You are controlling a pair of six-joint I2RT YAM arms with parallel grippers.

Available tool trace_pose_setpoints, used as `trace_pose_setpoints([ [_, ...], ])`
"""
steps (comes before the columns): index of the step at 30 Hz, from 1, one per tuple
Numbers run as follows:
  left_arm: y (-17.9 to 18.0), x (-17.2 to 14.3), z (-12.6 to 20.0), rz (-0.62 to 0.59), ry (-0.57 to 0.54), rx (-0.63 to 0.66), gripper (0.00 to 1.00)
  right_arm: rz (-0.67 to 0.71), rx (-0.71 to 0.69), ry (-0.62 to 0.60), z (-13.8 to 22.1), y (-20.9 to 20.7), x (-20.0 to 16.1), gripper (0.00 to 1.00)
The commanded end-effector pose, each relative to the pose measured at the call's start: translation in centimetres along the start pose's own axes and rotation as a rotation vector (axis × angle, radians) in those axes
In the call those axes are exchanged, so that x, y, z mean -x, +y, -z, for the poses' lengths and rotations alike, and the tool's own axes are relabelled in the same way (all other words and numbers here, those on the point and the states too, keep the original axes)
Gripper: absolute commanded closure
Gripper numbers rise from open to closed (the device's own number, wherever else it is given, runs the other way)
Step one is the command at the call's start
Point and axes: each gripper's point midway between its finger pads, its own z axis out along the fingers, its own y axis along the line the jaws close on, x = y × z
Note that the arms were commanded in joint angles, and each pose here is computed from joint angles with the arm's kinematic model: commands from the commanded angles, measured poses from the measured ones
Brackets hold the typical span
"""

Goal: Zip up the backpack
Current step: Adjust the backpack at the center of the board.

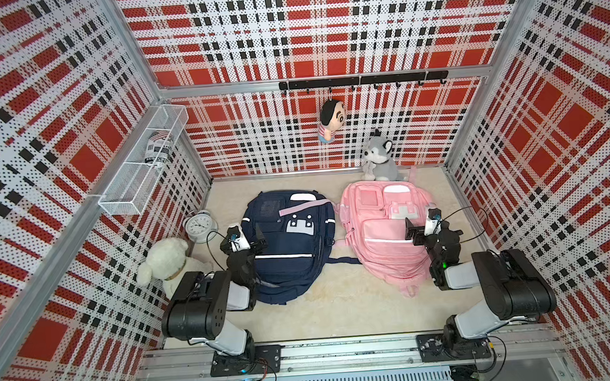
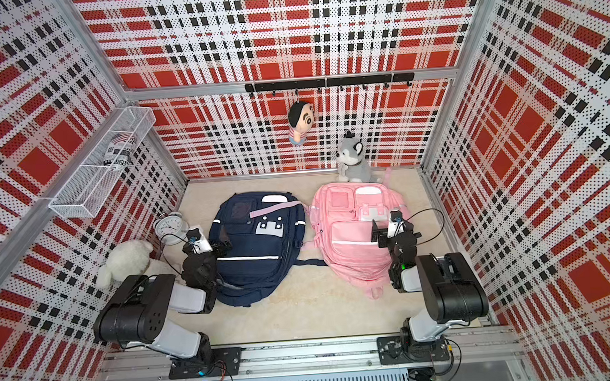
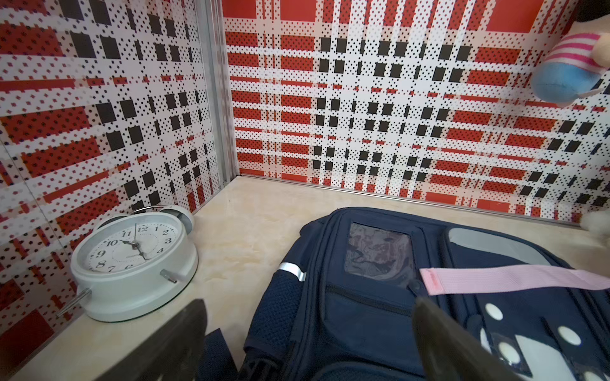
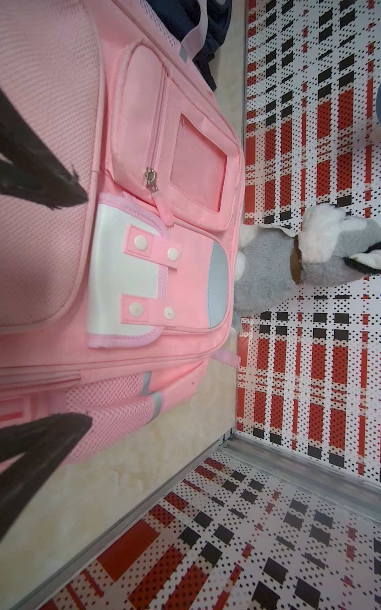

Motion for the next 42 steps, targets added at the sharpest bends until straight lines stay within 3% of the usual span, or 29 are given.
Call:
trace_pose_setpoints([
  [1, 0.26, 0.85, -0.35, -0.005, -0.033, 0.011, 0.02, 0.003, 0.005, -0.024, -0.42, 0.08, 0.7, 0.0],
  [42, 0.21, 0.78, -0.58, 0.006, -0.026, -0.014, 0.02, -0.007, 0.018, -0.023, -0.5, 0.01, 0.75, 0.0],
])
